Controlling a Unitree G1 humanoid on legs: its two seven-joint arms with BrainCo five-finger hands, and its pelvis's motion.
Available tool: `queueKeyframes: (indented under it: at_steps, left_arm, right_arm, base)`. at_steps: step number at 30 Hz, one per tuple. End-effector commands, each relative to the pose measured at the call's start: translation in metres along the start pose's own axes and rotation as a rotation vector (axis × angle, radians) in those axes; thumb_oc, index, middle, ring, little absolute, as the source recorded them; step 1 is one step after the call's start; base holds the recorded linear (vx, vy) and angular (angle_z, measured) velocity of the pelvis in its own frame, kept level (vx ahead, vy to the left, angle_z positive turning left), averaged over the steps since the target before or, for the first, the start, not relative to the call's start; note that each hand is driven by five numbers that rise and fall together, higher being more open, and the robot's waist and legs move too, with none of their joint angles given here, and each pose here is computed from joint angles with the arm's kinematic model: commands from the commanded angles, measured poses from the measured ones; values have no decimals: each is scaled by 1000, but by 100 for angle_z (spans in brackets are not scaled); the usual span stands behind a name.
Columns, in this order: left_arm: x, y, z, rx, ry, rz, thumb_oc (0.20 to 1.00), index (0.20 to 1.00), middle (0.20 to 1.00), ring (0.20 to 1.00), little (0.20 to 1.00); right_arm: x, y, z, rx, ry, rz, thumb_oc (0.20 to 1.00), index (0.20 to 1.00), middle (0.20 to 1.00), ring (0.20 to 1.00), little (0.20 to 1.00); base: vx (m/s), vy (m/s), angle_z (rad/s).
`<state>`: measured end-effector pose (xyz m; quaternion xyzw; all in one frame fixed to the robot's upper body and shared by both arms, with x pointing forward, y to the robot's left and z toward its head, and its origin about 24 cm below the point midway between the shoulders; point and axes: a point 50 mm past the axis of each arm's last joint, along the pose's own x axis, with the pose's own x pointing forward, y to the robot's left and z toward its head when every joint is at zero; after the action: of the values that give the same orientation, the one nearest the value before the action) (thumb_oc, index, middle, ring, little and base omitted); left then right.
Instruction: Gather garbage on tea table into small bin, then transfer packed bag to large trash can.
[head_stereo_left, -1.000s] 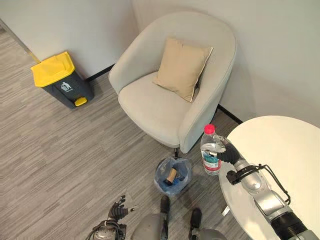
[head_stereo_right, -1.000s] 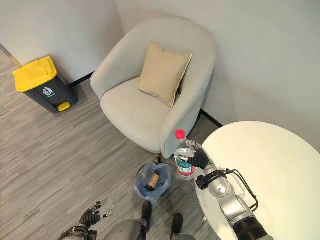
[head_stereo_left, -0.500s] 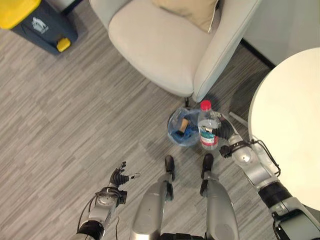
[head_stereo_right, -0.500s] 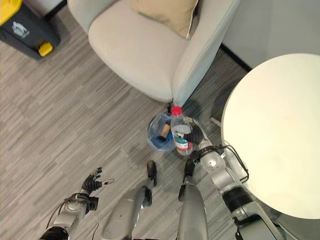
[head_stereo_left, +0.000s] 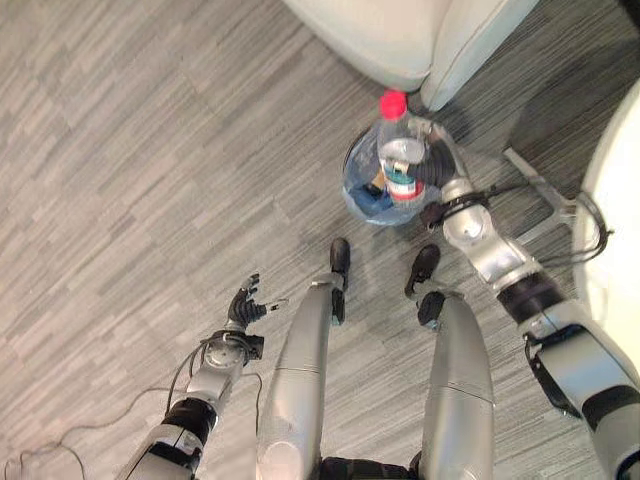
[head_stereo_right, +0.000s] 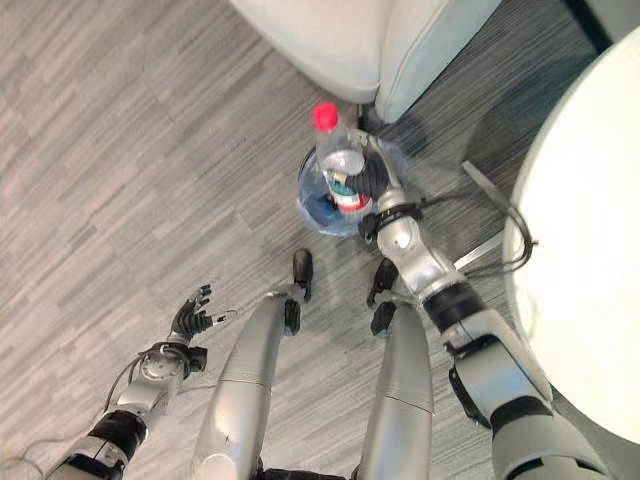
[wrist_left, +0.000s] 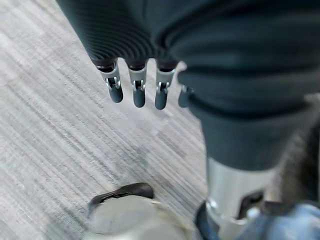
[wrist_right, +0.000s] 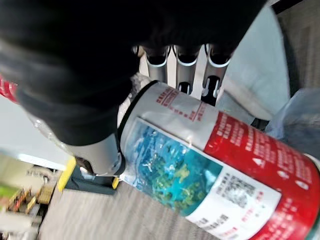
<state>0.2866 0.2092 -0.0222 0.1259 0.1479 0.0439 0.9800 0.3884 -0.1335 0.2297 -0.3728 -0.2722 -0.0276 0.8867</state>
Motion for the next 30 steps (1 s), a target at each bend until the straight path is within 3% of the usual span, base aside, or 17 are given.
queueKeyframes:
  at_steps: [1, 10, 11, 12, 20, 25, 30]
  left_arm:
    - [-15, -2, -21, -18, 45, -4, 1000, 1000, 1000, 1000, 1000]
    - [-14, -7, -18, 4, 27, -32, 1000, 1000, 1000, 1000, 1000]
    - [-14, -8, -17, 7, 23, -35, 1000, 1000, 1000, 1000, 1000]
    - [-13, -7, -16, 11, 18, -35, 1000, 1000, 1000, 1000, 1000]
    - [-14, -12, -15, -10, 19, -34, 1000, 1000, 1000, 1000, 1000]
    - [-12, -6, -14, 28, 5, -18, 1000, 1000, 1000, 1000, 1000]
    - [-8, 0, -7, 40, -19, 0, 1000, 1000, 1000, 1000, 1000]
  right_arm:
    - [-10, 9, -1, 63, -6, -27, 200, 200, 200, 200, 200]
    - [1, -2, -27, -25, 131, -63, 200, 200, 200, 200, 200]
    - [-2, 2, -35, -36, 169, -42, 724, 724, 724, 724, 724]
    - [-4, 3, -38, -40, 181, -35, 1000, 1000, 1000, 1000, 1000]
    - [-24, 20, -41, -177, 103, 80, 1000, 1000, 1000, 1000, 1000]
    - [-40, 49, -51, -504, 27, 297, 1000, 1000, 1000, 1000, 1000]
    - [-40, 57, -64, -621, 85, 361, 1000, 1000, 1000, 1000, 1000]
  base:
    - [34, -34, 13]
    - [36, -17, 17]
    - [32, -1, 9]
    - [41, -4, 11]
    - [11, -1, 3]
    - [-19, -25, -7]
    - [-5, -5, 2]
